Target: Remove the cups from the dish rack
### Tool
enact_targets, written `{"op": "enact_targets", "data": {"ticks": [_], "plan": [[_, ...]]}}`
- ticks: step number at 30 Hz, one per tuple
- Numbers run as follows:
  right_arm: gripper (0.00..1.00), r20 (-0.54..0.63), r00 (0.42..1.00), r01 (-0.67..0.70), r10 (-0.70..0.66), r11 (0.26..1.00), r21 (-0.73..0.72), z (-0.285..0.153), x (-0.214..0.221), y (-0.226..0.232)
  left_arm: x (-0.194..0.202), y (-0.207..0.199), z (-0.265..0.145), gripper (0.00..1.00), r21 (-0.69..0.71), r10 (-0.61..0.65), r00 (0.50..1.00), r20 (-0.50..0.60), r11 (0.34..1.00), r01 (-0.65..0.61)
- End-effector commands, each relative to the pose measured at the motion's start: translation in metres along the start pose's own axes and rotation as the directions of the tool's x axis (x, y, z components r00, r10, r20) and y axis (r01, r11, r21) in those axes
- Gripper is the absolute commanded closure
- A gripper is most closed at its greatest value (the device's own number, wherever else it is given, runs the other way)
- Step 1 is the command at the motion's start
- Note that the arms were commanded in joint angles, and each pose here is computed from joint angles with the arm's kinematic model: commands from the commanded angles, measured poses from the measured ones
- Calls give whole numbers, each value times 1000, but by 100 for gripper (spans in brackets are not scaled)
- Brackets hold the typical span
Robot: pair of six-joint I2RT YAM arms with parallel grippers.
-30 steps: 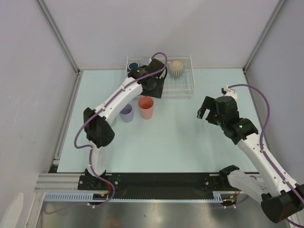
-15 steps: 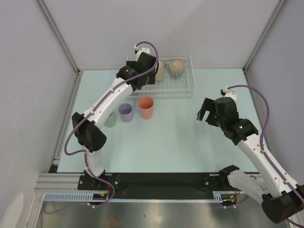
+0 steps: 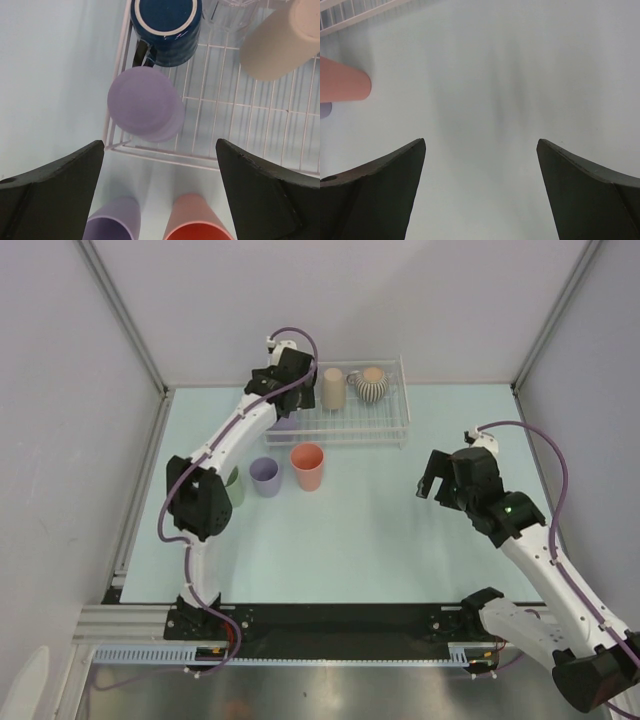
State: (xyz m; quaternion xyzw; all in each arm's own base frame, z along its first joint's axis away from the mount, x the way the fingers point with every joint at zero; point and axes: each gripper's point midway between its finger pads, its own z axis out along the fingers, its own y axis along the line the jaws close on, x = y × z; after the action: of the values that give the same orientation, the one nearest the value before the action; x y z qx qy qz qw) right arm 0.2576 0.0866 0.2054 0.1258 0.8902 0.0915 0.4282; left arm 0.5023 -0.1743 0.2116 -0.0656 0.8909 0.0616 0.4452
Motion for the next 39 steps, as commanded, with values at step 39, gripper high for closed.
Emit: {"op": "enact_targets", "data": {"ticks": [39], "plan": [[0,-9,1000,17,-16,999,46,26,-2,4,-19,3,60,0,42,-114,993,-18,993,114]]}}
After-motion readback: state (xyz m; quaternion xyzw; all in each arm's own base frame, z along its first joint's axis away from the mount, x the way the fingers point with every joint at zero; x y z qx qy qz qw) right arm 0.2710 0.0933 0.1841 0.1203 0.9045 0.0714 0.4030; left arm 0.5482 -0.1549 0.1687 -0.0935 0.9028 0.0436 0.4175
